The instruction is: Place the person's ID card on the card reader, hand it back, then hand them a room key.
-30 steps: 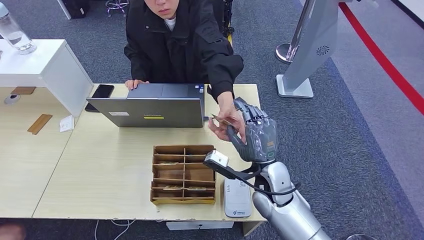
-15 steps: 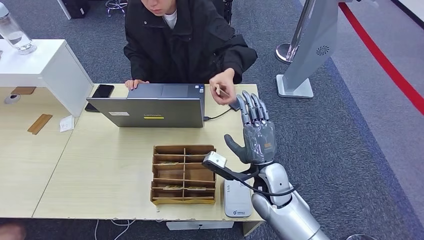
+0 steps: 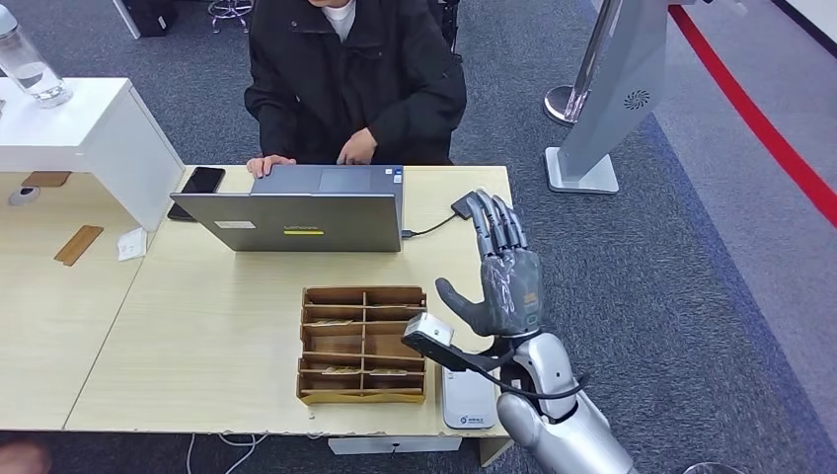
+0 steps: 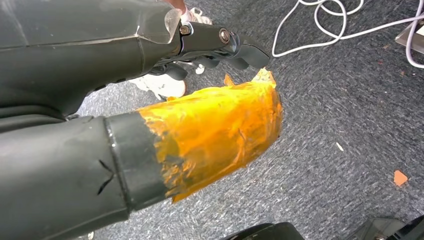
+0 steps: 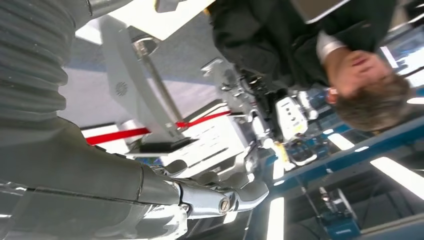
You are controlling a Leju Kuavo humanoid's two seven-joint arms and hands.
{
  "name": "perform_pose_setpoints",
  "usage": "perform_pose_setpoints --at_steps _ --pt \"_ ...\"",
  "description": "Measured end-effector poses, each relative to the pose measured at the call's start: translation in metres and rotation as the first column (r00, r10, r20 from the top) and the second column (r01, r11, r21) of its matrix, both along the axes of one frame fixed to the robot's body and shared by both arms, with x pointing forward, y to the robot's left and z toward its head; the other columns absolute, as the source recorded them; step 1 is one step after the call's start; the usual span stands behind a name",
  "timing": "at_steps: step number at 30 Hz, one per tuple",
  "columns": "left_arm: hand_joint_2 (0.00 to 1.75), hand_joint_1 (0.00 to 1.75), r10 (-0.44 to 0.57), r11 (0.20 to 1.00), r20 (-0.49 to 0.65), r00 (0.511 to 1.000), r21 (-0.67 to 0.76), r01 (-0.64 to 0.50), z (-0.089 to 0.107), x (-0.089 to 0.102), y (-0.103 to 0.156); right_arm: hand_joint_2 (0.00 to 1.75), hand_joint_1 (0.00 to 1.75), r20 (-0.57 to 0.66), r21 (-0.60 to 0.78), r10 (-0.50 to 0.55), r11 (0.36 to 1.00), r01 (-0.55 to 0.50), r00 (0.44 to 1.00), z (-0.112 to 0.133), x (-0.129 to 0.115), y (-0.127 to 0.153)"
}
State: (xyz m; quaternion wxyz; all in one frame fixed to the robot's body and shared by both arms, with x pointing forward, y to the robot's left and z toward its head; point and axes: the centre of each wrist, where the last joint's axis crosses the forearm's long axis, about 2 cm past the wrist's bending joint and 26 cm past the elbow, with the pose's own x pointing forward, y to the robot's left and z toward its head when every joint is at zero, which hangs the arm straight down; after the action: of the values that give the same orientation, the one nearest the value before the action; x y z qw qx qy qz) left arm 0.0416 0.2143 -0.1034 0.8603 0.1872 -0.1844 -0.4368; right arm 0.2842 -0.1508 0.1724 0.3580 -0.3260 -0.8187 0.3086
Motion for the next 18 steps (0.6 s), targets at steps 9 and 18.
perform_pose_setpoints --at_steps 9,18 --pt "0.0 0.0 -0.004 1.0 0.003 1.0 -0.003 0.004 0.0 0.0 0.0 1.75 0.0 -0.012 -0.003 0.135 0.991 -0.135 0.991 0.0 -0.017 0.007" --pt "0.0 0.0 -0.005 1.0 0.003 1.0 -0.003 0.005 0.0 0.0 0.0 1.75 0.0 -0.013 -0.016 0.158 0.987 -0.159 0.987 0.0 -0.02 0.008"
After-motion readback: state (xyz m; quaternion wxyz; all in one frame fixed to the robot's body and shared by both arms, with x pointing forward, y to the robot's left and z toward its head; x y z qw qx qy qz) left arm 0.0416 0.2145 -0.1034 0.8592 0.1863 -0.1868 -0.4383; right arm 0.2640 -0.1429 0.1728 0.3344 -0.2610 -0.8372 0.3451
